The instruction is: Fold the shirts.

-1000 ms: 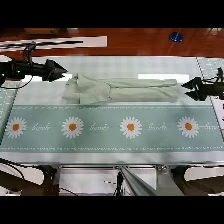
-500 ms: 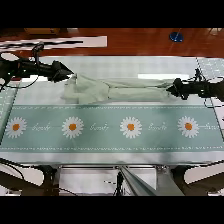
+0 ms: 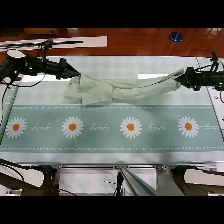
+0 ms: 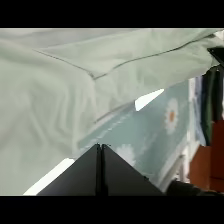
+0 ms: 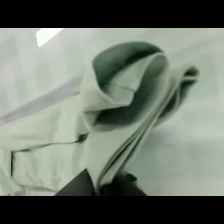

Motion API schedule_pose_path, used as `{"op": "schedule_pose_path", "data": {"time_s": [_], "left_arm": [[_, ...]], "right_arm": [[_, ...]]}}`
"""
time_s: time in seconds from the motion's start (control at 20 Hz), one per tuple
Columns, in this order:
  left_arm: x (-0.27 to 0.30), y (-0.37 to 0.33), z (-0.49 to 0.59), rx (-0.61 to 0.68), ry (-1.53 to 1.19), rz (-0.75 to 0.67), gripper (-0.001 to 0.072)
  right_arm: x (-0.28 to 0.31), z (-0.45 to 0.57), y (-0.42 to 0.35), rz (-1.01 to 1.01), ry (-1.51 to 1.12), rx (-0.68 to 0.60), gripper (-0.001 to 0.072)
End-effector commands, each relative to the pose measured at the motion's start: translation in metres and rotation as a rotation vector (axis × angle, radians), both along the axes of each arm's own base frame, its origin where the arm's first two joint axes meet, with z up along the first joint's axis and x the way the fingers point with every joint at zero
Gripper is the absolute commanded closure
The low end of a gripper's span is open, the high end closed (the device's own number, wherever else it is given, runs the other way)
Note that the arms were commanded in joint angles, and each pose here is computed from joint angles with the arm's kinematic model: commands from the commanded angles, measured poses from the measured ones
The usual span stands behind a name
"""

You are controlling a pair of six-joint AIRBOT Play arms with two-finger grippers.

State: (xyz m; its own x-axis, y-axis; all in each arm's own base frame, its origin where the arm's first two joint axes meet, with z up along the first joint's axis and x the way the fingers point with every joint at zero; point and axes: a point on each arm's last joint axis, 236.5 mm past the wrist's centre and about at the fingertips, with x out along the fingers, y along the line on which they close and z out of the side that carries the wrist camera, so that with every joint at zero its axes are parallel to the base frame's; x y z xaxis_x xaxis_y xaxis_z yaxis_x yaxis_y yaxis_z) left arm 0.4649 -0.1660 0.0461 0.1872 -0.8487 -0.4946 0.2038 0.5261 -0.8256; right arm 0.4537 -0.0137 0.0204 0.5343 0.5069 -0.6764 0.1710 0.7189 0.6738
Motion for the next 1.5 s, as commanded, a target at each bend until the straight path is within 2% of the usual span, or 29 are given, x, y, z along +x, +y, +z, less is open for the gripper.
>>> {"op": "schedule_pose_path", "data": {"time_s": [0.0, 0.15, 0.35, 0.6, 1.15, 1.45], "left_arm": [[-0.012, -0.054, 0.021, -0.100, 0.012, -0.057, 0.0671], [-0.031, -0.104, 0.018, -0.092, 0.014, -0.134, 0.0685], [-0.047, -0.170, 0.007, -0.072, 0.017, -0.149, 0.0685], [-0.089, -0.237, -0.012, -0.052, 0.033, -0.240, 0.0685], [-0.164, -0.324, -0.063, -0.080, 0.177, -0.332, 0.0685], [-0.210, -0.378, -0.078, -0.154, 0.282, -0.383, 0.0686]], "right_arm": [[-0.031, 0.038, 0.000, 0.074, -0.028, -0.109, 0.0692], [-0.058, 0.060, -0.003, 0.122, -0.030, -0.210, 0.0692], [-0.092, 0.089, -0.009, 0.122, -0.028, -0.321, 0.0692], [-0.137, 0.111, -0.016, 0.125, 0.004, -0.442, 0.0692], [-0.182, 0.143, -0.004, 0.101, -0.015, -0.477, 0.0692], [-0.191, 0.146, 0.001, 0.101, -0.007, -0.469, 0.0692]]}}
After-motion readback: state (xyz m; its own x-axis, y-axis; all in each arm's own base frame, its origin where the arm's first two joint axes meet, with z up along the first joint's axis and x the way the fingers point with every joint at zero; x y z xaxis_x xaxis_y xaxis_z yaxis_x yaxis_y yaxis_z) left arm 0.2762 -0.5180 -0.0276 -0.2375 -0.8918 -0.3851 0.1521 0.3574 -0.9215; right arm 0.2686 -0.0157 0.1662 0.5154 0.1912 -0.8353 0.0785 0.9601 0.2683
